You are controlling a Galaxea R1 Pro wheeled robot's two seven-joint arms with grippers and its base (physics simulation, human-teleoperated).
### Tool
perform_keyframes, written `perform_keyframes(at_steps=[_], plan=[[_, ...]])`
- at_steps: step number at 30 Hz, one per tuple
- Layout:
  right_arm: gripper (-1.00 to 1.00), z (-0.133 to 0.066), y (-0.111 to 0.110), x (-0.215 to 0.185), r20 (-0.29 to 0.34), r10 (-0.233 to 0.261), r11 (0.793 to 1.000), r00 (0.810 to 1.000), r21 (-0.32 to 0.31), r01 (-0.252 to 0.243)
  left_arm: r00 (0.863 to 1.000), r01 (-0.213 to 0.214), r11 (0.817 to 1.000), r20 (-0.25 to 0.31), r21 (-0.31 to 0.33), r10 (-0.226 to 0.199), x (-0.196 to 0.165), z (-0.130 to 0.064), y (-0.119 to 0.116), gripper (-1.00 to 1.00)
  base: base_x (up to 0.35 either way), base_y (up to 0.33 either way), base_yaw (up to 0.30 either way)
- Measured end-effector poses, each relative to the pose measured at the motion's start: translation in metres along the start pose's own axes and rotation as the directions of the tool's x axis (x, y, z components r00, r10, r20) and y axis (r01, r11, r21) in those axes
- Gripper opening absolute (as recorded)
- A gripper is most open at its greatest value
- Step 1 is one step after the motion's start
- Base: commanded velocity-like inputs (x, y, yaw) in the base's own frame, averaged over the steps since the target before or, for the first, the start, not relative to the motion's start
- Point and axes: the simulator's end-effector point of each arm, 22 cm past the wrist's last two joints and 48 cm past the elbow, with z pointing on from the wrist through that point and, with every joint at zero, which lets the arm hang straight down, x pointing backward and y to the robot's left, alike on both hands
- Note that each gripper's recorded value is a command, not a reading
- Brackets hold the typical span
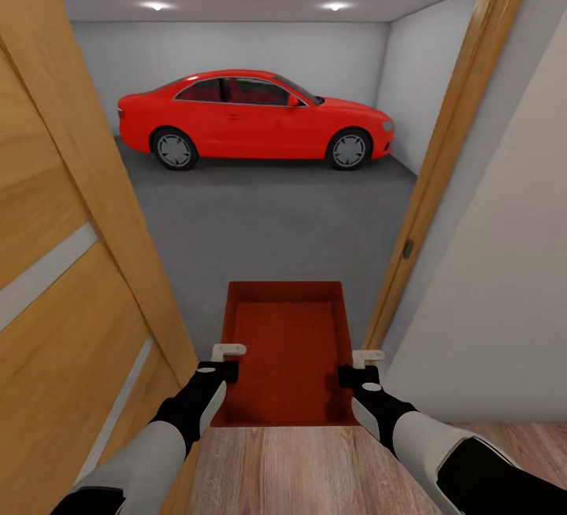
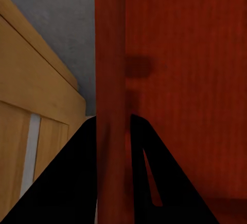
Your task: Move the two storage containers from the living room to the garage. In the garage, place one container on the floor and stack the other container on top of it (either order is fine).
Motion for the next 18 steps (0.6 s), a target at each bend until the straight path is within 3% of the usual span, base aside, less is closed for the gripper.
perform_keyframes(at_steps=[18], plan=[[-1.00, -0.0001, 0.0001, 0.0003, -0.001, 0.000, 1.000, 1.000, 0.000, 0.000, 1.000, 0.000, 1.000, -0.001, 0.000, 0.000, 0.0004, 0.0001, 0.0001, -1.00, 0.000, 0.000, 0.000]])
